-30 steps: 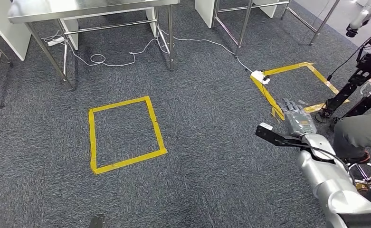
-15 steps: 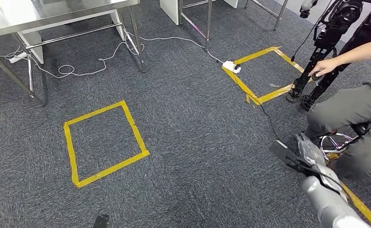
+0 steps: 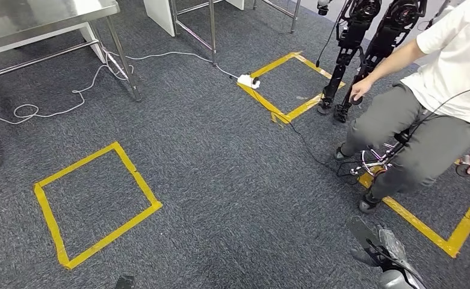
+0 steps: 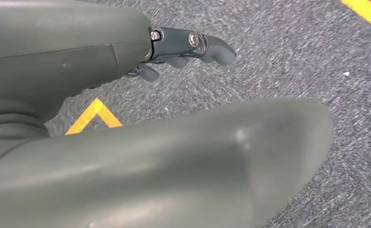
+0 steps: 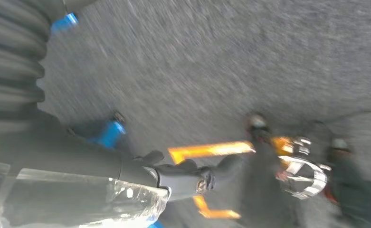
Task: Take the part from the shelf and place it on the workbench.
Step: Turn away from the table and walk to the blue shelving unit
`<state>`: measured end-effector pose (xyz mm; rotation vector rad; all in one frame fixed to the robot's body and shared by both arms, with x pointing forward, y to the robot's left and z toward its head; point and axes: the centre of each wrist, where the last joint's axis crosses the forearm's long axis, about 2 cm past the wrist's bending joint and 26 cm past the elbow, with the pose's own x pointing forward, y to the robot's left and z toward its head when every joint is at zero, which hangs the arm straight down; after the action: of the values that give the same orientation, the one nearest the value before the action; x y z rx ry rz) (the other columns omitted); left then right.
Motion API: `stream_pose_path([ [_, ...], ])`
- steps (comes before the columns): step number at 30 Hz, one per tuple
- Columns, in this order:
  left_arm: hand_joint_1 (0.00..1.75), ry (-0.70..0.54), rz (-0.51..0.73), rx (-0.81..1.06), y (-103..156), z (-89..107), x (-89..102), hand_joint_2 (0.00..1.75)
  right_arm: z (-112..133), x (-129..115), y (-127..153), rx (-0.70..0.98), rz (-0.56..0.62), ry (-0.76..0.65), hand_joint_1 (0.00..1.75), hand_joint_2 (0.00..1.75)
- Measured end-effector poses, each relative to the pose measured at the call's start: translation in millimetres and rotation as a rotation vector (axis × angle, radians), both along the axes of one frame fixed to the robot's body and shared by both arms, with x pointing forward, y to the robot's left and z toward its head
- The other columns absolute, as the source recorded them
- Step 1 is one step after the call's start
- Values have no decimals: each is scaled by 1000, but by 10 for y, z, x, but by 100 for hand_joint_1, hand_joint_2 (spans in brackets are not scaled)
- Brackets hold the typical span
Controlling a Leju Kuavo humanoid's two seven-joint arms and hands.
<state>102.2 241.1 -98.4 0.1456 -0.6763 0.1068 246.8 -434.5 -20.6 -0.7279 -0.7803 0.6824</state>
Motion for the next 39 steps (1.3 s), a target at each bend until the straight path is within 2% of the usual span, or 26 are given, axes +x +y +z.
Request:
stream_pose_path([
  [7,0,18,2,4,3,-31,-141,0,-451,-768,248,204,-149,135,0,175],
  [15,0,27,-14,19,41,-28,-111,0,-686,-1209,669,445,-281,226,0,175],
  [19,0,70,-34,16,38,-28,-114,0,-750,-1328,906,591,-364,242,0,175],
  [25,0,105,-57,-2,31,-22,-85,0,-809,-1482,1174,682,-435,302,0,175],
  [39,0,121,-113,2,22,-2,6,0,-862,-1721,1331,732,-508,350,0,175],
])
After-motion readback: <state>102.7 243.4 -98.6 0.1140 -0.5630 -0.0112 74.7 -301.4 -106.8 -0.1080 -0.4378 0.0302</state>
